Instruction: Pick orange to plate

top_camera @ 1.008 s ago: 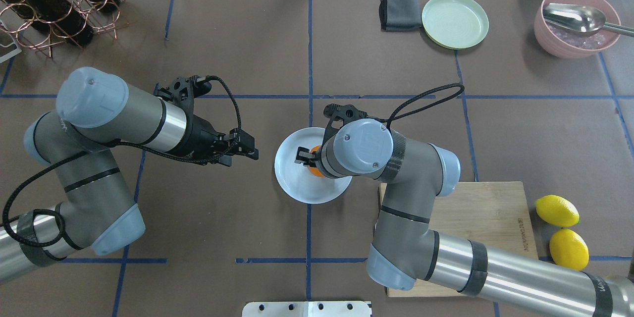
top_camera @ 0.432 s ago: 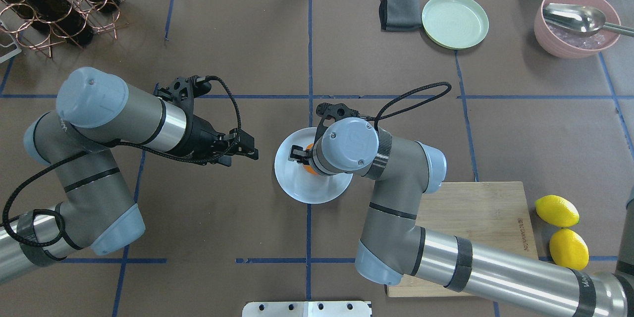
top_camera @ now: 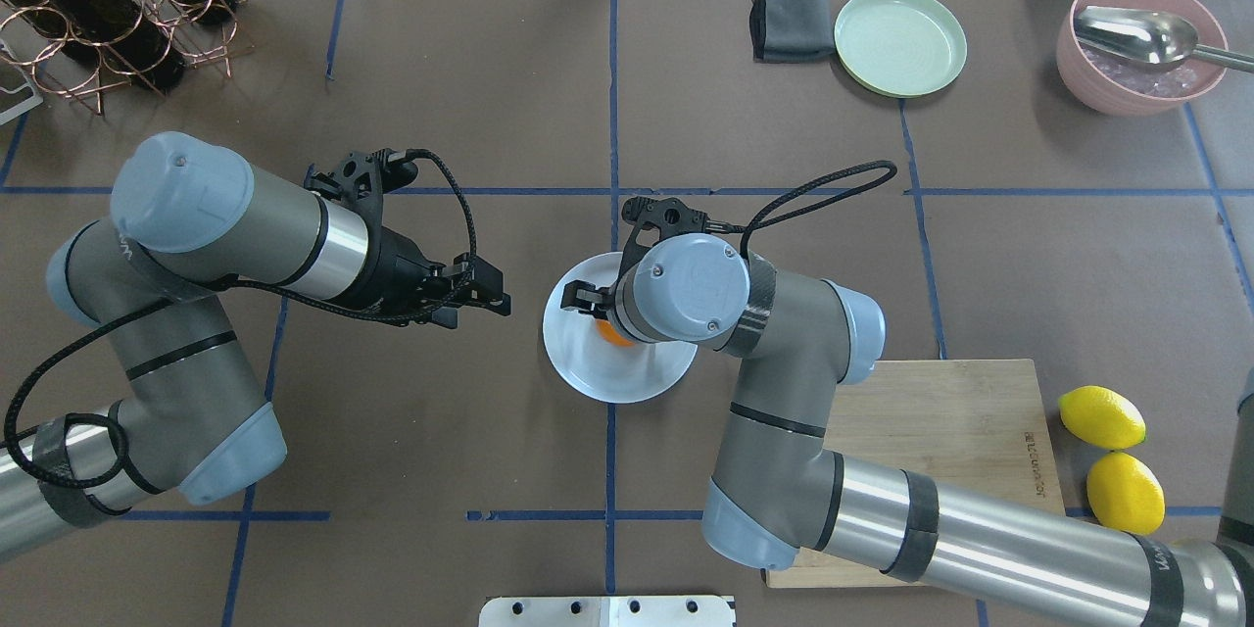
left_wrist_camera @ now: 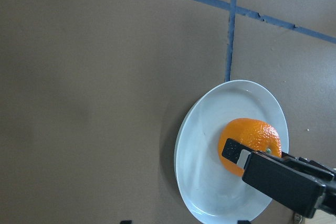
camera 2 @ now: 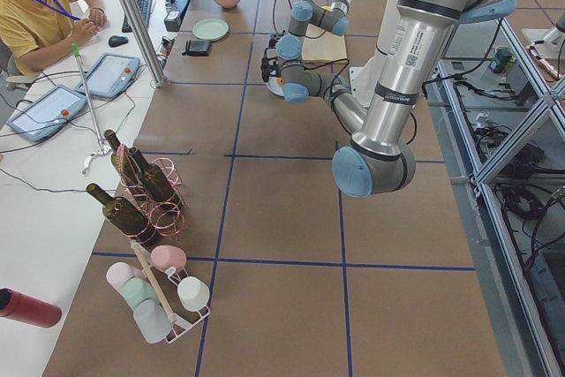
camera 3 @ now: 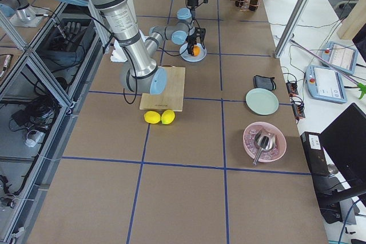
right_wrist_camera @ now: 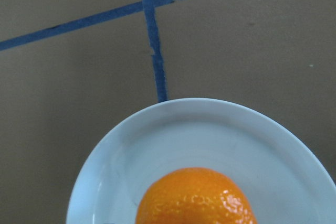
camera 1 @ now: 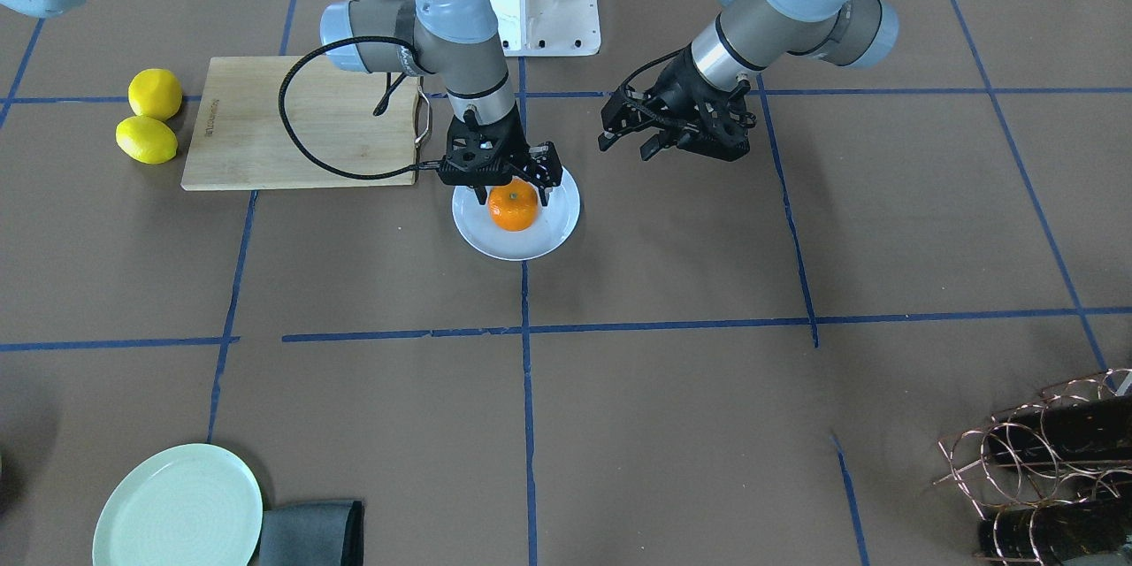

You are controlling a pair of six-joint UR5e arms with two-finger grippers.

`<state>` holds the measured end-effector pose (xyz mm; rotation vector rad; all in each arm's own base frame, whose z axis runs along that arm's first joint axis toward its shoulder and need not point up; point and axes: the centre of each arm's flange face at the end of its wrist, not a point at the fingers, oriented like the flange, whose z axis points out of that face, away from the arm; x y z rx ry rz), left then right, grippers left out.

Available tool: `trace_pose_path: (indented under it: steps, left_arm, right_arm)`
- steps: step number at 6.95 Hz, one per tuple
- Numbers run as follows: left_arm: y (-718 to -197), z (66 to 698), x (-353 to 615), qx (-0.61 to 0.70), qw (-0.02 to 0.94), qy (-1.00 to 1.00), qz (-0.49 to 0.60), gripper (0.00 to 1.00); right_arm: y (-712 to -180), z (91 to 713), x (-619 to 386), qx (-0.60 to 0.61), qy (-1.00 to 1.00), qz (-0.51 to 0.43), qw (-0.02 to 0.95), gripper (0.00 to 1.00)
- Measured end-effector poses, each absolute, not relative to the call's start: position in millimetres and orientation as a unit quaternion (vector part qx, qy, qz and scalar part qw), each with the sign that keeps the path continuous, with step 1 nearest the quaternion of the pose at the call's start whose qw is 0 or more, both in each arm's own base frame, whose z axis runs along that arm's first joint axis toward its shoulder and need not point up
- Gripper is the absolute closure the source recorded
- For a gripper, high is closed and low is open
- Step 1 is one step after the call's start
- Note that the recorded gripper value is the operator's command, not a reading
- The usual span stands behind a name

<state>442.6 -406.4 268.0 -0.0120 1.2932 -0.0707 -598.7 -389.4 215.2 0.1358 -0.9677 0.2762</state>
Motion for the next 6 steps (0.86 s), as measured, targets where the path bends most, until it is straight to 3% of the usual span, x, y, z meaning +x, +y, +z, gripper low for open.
trace_pose_path:
  steps: [3, 6]
  left_arm:
    - [-407.9, 302.2, 414.8, 0.021, 0.811, 0.585, -0.012, 0.27]
    - [-432.8, 393.9, 318.5, 0.089, 0.839, 0.532, 0.067, 0.27]
  right_arm:
    - [-386.7, 218.7, -468.2, 0.022, -0.490, 0.116, 0.864, 0.00]
    - [-406.7, 337.8, -311.6, 0.022, -0.448, 0.029, 0.893, 0.00]
